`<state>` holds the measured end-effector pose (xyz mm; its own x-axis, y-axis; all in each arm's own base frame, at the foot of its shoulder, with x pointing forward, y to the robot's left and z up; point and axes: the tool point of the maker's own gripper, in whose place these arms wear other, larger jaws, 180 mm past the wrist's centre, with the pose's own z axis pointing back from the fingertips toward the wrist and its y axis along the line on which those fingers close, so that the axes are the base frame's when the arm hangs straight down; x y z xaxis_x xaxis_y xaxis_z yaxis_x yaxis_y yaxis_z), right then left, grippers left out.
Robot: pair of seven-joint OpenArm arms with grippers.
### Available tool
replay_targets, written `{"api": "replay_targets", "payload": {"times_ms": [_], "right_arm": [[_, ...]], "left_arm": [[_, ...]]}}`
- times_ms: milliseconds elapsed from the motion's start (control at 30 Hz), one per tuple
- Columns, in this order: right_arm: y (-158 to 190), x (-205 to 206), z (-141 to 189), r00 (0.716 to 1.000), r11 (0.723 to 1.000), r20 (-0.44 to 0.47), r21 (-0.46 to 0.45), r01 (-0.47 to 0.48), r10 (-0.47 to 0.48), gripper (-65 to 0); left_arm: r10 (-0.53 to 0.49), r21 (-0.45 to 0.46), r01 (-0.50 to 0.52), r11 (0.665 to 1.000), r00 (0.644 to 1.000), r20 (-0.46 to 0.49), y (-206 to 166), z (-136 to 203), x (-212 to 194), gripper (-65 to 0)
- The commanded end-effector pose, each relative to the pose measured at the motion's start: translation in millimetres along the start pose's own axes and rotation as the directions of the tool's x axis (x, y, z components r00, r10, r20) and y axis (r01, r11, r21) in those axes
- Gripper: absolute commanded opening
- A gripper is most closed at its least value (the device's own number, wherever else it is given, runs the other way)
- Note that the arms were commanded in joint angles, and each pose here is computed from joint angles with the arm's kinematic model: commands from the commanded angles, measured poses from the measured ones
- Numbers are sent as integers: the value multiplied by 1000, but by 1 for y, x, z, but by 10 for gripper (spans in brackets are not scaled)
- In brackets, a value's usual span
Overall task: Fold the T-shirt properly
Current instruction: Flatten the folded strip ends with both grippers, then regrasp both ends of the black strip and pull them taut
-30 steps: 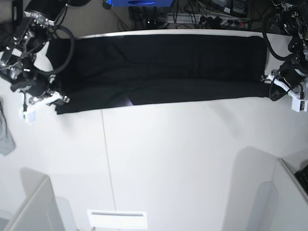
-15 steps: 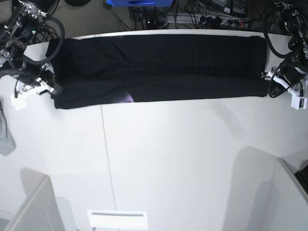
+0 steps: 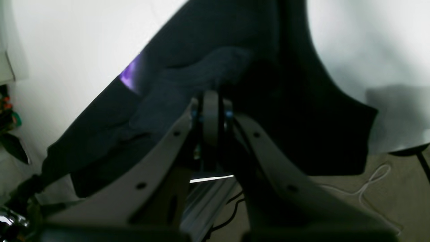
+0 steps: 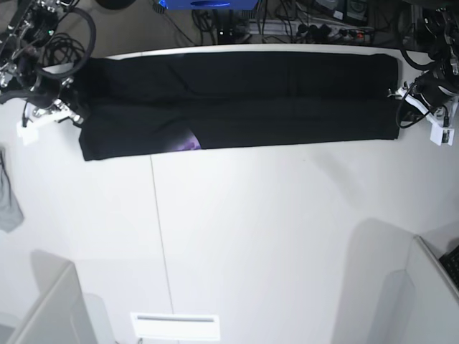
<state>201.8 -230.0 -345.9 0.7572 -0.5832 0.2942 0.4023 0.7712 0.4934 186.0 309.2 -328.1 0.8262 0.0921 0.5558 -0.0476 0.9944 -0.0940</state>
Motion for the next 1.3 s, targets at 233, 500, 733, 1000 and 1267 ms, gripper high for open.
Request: {"api": "replay_targets", "payload": {"times_ms": [233, 500, 733, 1000, 1267], "right_arm": [[1, 5, 2, 1000, 1000, 17, 8, -1, 1, -650], [1, 3, 2, 1000, 1000, 8, 8, -1, 1, -650], [-4, -1, 3, 1000, 1000, 4, -5, 5, -5, -426], [-5, 4, 6, 1000, 1000, 20, -11, -2, 2, -395], [-2, 10, -4, 993, 999, 111, -8, -33, 34, -650]], "left_arm": [[-19, 8, 19, 1000, 1000, -11, 2, 5, -5, -650], [-16, 10, 16, 1000, 1000, -12, 3, 6, -6, -650], [-10, 19, 11, 1000, 1000, -27, 6, 8, -12, -426], [-10, 17, 10, 1000, 1000, -15, 5, 8, -8, -197], [79, -6, -79, 997, 997, 13, -5, 1, -17, -650]]}}
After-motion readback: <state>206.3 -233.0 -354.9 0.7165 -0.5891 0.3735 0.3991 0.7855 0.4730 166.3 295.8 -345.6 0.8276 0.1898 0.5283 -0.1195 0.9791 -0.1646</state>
